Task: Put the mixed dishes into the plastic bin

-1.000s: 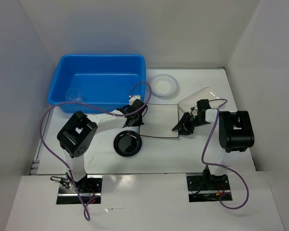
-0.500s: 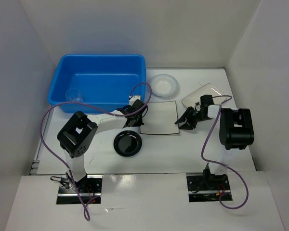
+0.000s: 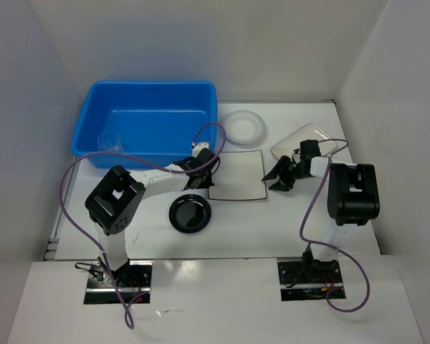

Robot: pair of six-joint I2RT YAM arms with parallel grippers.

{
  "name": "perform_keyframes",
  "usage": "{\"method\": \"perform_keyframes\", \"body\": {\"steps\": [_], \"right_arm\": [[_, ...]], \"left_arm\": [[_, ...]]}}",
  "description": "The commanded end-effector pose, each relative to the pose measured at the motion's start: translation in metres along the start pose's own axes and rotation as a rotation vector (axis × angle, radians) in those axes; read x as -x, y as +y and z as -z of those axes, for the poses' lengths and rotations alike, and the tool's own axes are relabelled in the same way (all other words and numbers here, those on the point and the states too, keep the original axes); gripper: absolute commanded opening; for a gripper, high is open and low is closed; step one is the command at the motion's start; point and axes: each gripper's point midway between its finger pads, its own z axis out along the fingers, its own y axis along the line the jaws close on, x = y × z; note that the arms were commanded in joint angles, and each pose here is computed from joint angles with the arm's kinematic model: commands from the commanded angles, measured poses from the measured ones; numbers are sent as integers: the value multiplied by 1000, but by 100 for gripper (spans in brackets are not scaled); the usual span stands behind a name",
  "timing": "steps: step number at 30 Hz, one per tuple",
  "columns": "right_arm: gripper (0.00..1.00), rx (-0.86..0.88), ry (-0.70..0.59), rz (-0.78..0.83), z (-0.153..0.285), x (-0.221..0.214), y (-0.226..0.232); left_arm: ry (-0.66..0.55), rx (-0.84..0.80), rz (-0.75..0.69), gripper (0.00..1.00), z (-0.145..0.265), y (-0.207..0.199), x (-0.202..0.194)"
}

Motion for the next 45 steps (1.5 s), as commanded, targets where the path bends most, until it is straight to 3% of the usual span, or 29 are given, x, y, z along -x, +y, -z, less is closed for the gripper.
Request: {"method": "perform_keyframes", "body": {"steps": [1, 6, 19, 24, 31, 38, 45], "right_arm": [[55, -122, -195, 100, 4, 30, -20], [55, -128, -259, 134, 14, 38, -15], [59, -104, -258, 202, 1, 44, -6], [59, -82, -167, 300, -26, 25, 20], [59, -82, -23, 329, -56, 2, 15], [56, -57, 19, 351, -58, -7, 13], [55, 84, 61, 381, -54, -20, 34]], "left_arm": [[132, 22, -52, 0, 5, 7, -39], [132, 20, -71, 0, 7, 8, -38], [134, 20, -89, 0, 7, 13, -43], [135, 33, -92, 0, 6, 17, -45], [128, 27, -90, 0, 10, 17, -43], [129, 40, -93, 0, 10, 21, -46], [123, 47, -94, 0, 9, 22, -45]]}}
